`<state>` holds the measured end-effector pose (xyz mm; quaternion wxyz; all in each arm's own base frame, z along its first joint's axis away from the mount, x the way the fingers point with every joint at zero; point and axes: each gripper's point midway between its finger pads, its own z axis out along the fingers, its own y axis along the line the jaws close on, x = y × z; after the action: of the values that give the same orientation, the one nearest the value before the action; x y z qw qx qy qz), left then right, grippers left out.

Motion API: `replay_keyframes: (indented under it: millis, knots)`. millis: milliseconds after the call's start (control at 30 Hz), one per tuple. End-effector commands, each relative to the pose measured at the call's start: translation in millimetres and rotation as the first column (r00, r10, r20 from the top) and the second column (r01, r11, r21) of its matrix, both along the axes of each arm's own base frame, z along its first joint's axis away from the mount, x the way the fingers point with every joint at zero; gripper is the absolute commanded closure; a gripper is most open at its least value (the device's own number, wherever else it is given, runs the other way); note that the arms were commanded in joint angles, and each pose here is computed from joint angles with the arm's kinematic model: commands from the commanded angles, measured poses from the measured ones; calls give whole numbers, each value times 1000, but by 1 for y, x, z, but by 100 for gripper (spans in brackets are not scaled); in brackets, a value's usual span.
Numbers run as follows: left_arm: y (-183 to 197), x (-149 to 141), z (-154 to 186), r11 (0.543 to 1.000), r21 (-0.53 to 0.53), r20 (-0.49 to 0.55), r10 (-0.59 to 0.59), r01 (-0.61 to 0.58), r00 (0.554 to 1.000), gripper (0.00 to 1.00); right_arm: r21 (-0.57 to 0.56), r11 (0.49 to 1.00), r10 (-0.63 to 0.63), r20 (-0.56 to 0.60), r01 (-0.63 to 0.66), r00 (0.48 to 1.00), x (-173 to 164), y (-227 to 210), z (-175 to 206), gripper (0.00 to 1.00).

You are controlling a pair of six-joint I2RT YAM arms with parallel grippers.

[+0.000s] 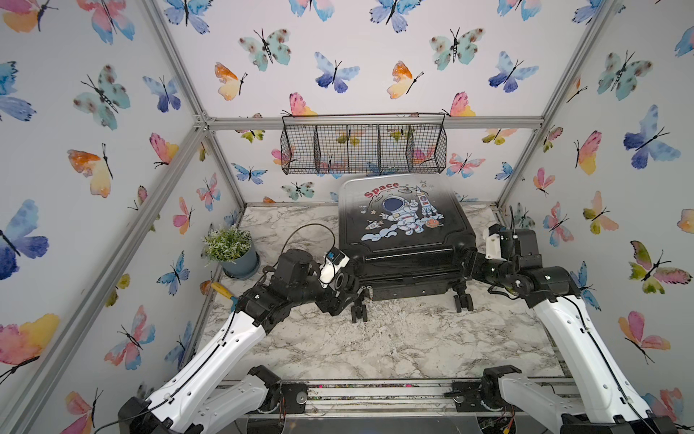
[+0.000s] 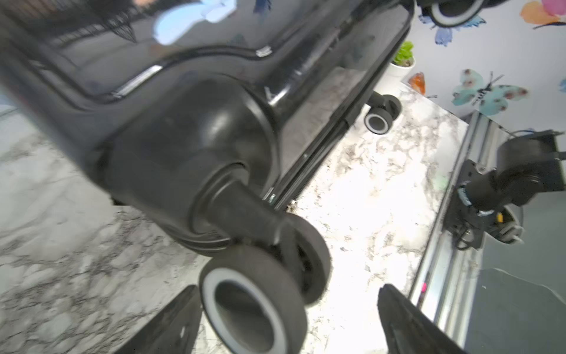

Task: Close the suitcase zippers
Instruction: Place the suitcase at the center of the board, then reset both arms

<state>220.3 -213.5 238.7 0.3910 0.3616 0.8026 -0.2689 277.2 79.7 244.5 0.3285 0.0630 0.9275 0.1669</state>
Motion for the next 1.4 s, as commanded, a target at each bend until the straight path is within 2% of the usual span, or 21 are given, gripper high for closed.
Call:
replay_keyframes:
  millis: [0,133,267,467,533,567,633,667,700,733,867,1067,1167,1267,1333,1367]
  knots:
    - [20,-7,1,1000,5,3,24,-24,1000,7,44,993,97,171,-106,980,7,19,40,97]
    - [51,7,11,990,-17,36,142,-142,989,7,-11,987,162,130,-162,978,-3,19,14,97]
    - [77,28,22,966,-36,78,258,-256,963,7,-3,966,258,126,-260,958,-16,30,-10,97]
    - [116,72,21,883,6,129,464,-469,876,6,61,930,358,67,-362,931,-44,43,-50,94]
    - [130,86,15,846,15,130,526,-532,840,5,63,927,367,38,-369,929,-51,42,-65,88]
    - [137,92,12,828,21,131,553,-560,823,5,70,926,368,37,-370,929,-52,43,-69,82]
    - [149,104,6,791,20,121,605,-612,787,5,60,934,350,42,-352,936,-50,40,-66,58]
    - [156,109,3,769,19,119,632,-639,765,5,50,940,336,46,-338,941,-47,38,-61,37]
    - [161,114,0,754,18,117,651,-657,750,5,36,945,324,56,-326,945,-44,36,-53,10]
    - [165,118,-2,743,20,122,663,-669,739,4,18,951,306,68,-308,950,-40,32,-45,2]
    - [181,133,-10,687,58,146,712,-724,687,2,-76,980,191,143,-181,971,-26,9,6,2]
    - [208,146,-24,586,91,164,789,-805,592,2,-246,969,89,300,-14,950,-4,-26,86,2]
    - [215,153,-33,542,68,153,824,-838,546,2,-305,951,56,353,58,934,33,-34,89,2]
    - [218,160,-42,516,42,144,844,-855,517,2,-249,961,-17,392,124,920,76,-48,83,2]
    - [229,162,-49,446,18,152,883,-895,444,2,-144,970,-119,431,198,894,99,-79,80,2]
    - [232,163,-55,429,6,154,892,-903,425,2,-112,967,-158,436,228,886,108,-93,73,2]
